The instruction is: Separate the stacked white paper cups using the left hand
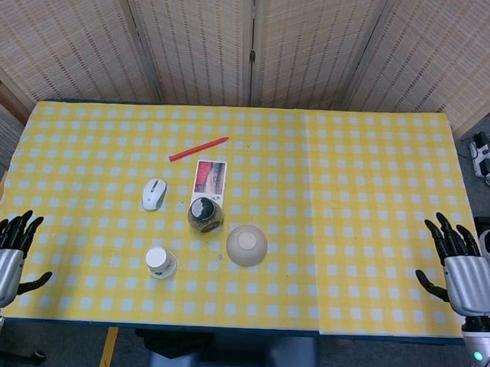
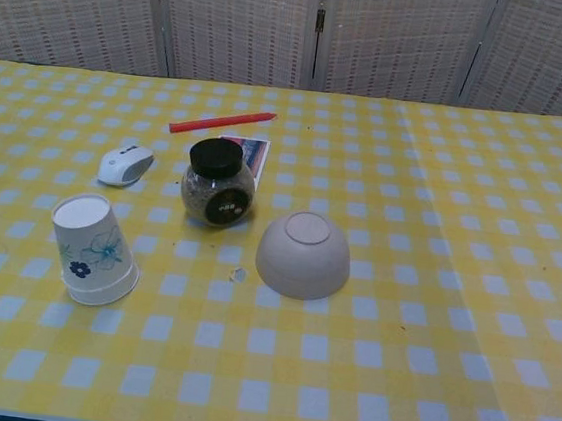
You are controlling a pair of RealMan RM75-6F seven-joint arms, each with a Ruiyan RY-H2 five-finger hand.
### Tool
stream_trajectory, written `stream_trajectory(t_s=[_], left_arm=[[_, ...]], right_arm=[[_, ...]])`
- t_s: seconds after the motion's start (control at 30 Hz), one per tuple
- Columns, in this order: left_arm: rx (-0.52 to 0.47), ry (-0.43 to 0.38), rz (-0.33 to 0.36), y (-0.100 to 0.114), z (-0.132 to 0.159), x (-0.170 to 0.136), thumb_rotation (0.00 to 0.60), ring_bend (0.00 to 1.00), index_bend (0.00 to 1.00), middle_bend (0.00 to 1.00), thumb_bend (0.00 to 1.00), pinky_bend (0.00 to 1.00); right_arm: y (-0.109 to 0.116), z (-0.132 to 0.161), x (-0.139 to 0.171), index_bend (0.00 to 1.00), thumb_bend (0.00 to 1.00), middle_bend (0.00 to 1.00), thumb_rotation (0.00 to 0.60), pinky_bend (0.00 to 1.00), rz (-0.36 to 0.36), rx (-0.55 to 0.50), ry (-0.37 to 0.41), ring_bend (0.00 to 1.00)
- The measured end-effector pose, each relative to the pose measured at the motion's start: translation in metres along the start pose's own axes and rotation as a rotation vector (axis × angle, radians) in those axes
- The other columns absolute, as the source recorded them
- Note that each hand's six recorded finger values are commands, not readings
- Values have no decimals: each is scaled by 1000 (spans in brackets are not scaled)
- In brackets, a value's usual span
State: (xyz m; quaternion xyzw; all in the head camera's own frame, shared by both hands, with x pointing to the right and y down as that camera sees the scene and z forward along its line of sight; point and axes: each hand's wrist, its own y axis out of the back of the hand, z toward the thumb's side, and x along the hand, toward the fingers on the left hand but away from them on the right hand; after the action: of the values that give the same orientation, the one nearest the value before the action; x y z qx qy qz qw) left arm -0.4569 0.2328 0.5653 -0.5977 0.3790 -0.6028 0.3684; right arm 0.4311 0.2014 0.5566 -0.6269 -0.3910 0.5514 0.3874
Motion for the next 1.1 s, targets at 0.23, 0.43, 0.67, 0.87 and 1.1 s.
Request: stream_trajectory(t_s=[0.23, 0.43, 0.67, 0.87, 1.1], left_arm=[[-12, -24, 13, 0, 2, 1, 600, 27, 48, 0, 199, 0], [-34, -54, 17, 1, 6, 1, 600, 37, 58, 0, 200, 0], [-60, -148, 15, 4, 24, 9, 600, 80, 112, 35, 204, 43], [-59, -302, -31, 2, 54, 22, 600, 88, 140, 49, 205, 50], [-44, -448, -135, -8, 90, 32, 600, 88, 150, 49, 204, 49]], right_arm=[[1, 0, -1, 0, 293, 4, 600, 94, 1, -3, 4, 171], [3, 1, 0, 0, 294, 5, 600, 94, -5, -7, 8, 179], [10, -1, 2, 0, 294, 5, 600, 94, -23, -3, 9, 180], [15, 0, 2, 0, 293, 4, 600, 95, -34, -1, 13, 179], [20, 0, 3, 0, 294, 4, 600, 95, -45, 5, 14, 182]])
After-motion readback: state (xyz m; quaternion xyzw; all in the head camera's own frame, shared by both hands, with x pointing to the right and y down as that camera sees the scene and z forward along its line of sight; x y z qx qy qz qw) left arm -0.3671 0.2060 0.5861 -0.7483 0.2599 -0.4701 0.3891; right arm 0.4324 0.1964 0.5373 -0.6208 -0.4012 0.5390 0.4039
